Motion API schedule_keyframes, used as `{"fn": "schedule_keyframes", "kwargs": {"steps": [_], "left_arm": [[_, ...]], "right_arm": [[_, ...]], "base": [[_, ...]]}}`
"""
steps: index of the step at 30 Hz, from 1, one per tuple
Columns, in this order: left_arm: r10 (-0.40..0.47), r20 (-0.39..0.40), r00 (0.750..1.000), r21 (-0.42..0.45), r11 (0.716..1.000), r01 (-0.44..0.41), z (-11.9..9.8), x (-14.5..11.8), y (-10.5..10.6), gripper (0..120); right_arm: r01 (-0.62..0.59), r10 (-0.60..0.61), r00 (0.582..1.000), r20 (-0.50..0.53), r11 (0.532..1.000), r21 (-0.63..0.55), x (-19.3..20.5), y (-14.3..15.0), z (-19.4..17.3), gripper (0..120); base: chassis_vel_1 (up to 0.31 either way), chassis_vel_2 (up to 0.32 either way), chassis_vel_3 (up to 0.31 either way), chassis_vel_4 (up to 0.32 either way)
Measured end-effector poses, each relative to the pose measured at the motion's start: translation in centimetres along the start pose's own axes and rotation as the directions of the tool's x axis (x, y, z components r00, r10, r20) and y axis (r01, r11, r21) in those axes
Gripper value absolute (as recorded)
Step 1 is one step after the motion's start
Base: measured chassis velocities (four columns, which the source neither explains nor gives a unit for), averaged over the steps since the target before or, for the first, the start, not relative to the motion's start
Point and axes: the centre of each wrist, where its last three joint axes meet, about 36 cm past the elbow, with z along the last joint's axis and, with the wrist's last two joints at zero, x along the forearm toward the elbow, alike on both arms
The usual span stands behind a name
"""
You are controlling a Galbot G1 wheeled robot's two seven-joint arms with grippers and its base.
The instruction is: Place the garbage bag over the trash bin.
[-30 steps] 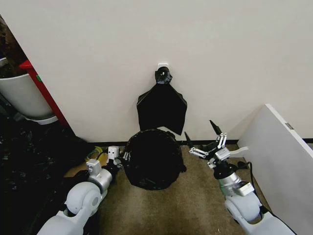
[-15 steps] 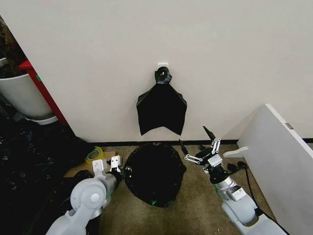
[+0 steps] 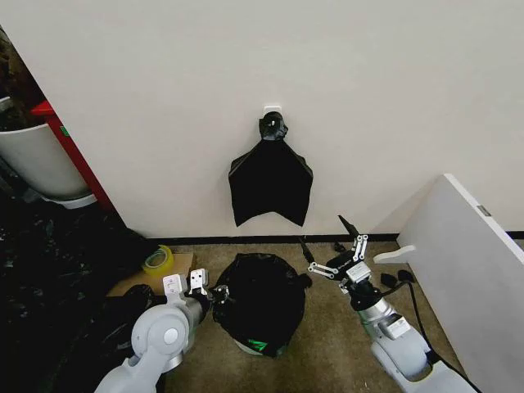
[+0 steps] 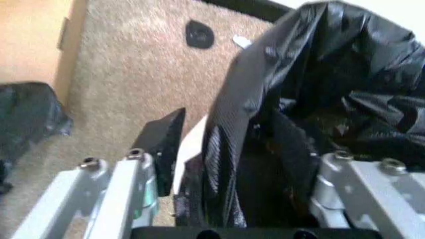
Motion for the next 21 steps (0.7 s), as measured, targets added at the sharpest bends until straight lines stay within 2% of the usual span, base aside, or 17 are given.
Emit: {"fn": "schedule_keyframes", "kwargs": {"steps": [1, 3, 4, 6, 7, 8, 9, 10, 11, 12, 13, 14, 15, 16, 17, 18, 21], "left_arm": [[0.000, 0.000, 1.000, 0.000, 1.000, 0.000, 0.0, 0.0, 0.0, 57], [-0.007, 0.028, 1.000, -0.011, 1.000, 0.008, -0.5, 1.2, -0.2, 68], [-0.006, 0.037, 0.999, -0.015, 1.000, 0.007, -0.6, 1.6, -0.3, 69], [-0.009, 0.117, 0.993, -0.051, 0.999, 0.015, -1.1, 3.9, -1.0, 81], [-0.009, 0.117, 0.993, -0.051, 0.999, 0.015, -1.1, 3.9, -1.0, 81], [-0.015, 0.202, 0.979, -0.067, 0.997, 0.029, -1.1, 4.6, -1.2, 84], [-0.035, 0.382, 0.923, -0.083, 0.994, 0.072, -0.7, 4.7, -1.2, 90], [-0.035, 0.382, 0.923, -0.083, 0.994, 0.072, -0.7, 4.7, -1.2, 90], [-0.035, 0.529, 0.848, -0.108, 0.988, 0.108, -0.2, 3.9, -0.6, 95], [-0.028, 0.580, 0.814, -0.125, 0.984, 0.123, 0.1, 3.4, -0.3, 97], [0.008, 0.714, 0.700, -0.175, 0.970, 0.167, 0.9, 2.1, 0.5, 99], [0.053, 0.781, 0.623, -0.198, 0.966, 0.166, 1.3, 1.7, 0.7, 100], [0.077, 0.801, 0.594, -0.191, 0.973, 0.131, 1.5, 2.2, 0.5, 100], [0.077, 0.801, 0.594, -0.191, 0.973, 0.131, 1.5, 2.2, 0.5, 100], [0.089, 0.801, 0.592, -0.170, 0.982, 0.083, 1.6, 3.1, 0.1, 100], [0.095, 0.794, 0.601, -0.144, 0.989, 0.035, 1.5, 4.2, -0.3, 100], [0.116, 0.780, 0.614, -0.117, 0.992, -0.039, 1.5, 5.4, -0.5, 100]], "right_arm": [[0.000, 0.000, 1.000, 0.000, 1.000, 0.000, 0.0, 0.0, 0.0, 100], [-0.001, 0.001, 1.000, 0.001, 1.000, -0.001, 0.1, 0.1, 0.0, 100], [-0.002, 0.002, 1.000, 0.001, 1.000, -0.001, 0.1, 0.1, -0.1, 100], [-0.020, 0.020, 1.000, -0.004, 1.000, -0.004, 0.1, 0.2, -0.3, 100], [-0.020, 0.020, 1.000, -0.004, 1.000, -0.004, 0.1, 0.2, -0.3, 100], [-0.046, 0.046, 0.999, -0.019, 0.999, -0.002, 0.0, 0.3, -0.4, 100], [-0.106, 0.106, 0.993, -0.059, 0.994, 0.008, -0.2, 0.6, -1.0, 100], [-0.106, 0.106, 0.993, -0.059, 0.994, 0.008, -0.2, 0.6, -1.0, 100], [-0.176, 0.176, 0.978, -0.115, 0.984, 0.013, -0.5, 0.9, -1.7, 100], [-0.214, 0.213, 0.966, -0.146, 0.977, 0.012, -0.8, 1.0, -2.2, 100], [-0.311, 0.304, 0.926, -0.223, 0.950, 0.002, -1.4, 1.3, -3.3, 100], [-0.384, 0.369, 0.889, -0.271, 0.923, -0.001, -2.1, 1.1, -4.4, 100], [-0.443, 0.421, 0.852, -0.312, 0.897, 0.000, -2.7, 0.6, -5.3, 100], [-0.443, 0.421, 0.852, -0.312, 0.897, 0.000, -2.7, 0.6, -5.3, 100], [-0.484, 0.454, 0.824, -0.340, 0.875, -0.004, -3.0, 0.1, -6.0, 100], [-0.520, 0.479, 0.801, -0.359, 0.854, -0.020, -3.2, -0.4, -6.8, 100], [-0.537, 0.487, 0.796, -0.360, 0.842, -0.049, -3.0, -1.1, -7.5, 100]], "base": [[0.000, 0.000, 0.000, 0.000], [0.000, 0.000, 0.000, 0.000], [0.000, 0.000, 0.000, 0.000], [0.000, 0.000, 0.000, 0.000], [0.000, 0.000, 0.000, 0.000], [0.000, 0.000, 0.000, 0.000], [0.000, 0.000, 0.000, 0.000], [0.000, 0.000, 0.000, 0.000], [0.000, 0.000, 0.000, 0.000], [0.000, 0.000, 0.000, 0.000], [0.000, 0.000, 0.000, 0.000], [0.000, 0.000, 0.000, 0.000], [0.000, 0.000, 0.000, 0.000], [0.000, 0.000, 0.000, 0.000], [0.000, 0.000, 0.000, 0.000], [0.000, 0.000, 0.000, 0.000], [0.000, 0.000, 0.000, 0.000]]}}
